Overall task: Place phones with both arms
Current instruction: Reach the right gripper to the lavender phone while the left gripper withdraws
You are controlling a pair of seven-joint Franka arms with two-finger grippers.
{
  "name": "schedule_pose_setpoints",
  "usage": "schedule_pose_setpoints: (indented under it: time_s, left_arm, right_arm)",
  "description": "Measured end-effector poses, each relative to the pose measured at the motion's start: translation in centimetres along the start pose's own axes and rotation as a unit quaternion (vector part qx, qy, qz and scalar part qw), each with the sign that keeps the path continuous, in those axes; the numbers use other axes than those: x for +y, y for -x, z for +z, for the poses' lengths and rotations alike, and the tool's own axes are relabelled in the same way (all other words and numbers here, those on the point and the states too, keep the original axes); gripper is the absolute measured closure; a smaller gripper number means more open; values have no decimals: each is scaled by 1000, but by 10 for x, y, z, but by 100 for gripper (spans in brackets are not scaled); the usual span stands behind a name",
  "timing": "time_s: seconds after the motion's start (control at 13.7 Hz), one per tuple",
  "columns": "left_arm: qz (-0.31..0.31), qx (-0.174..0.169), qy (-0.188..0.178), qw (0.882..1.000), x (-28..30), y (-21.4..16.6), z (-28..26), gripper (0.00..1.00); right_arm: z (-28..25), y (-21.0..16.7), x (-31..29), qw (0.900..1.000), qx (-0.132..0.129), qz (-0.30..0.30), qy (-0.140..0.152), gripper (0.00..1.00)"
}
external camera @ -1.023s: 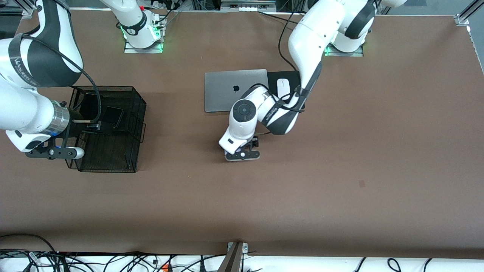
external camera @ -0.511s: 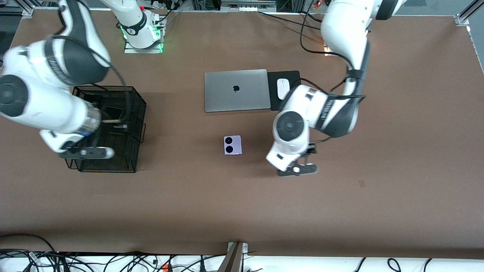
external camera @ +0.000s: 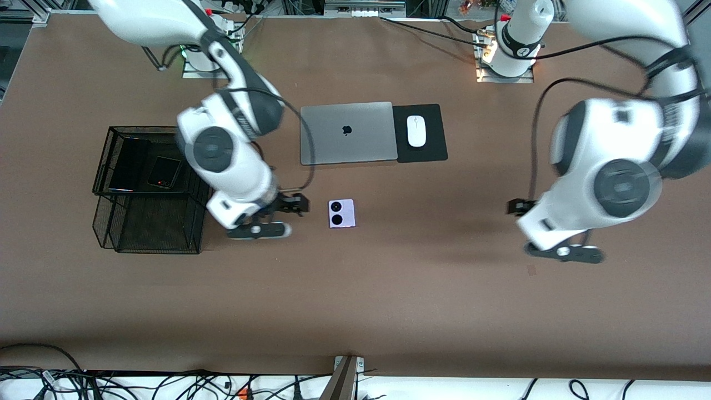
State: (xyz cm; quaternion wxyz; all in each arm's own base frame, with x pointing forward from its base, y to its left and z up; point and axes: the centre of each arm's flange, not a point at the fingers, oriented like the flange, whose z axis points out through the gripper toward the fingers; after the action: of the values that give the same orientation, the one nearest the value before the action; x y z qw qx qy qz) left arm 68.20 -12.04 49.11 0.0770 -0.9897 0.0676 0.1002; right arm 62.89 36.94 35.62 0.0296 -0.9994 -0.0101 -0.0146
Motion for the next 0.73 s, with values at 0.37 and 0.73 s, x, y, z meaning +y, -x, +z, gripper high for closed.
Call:
schedule_pose_setpoints:
  time_s: [0.37,0.73]
  left_arm:
    - [24,8,28,999,-80,68,-65,0]
    - [37,29,39,998,-146,133,-112,0]
  right_arm:
    - [86,31,-67,1000,25,-11,0,0]
    - [134,52,-91,998,35,-45,15,0]
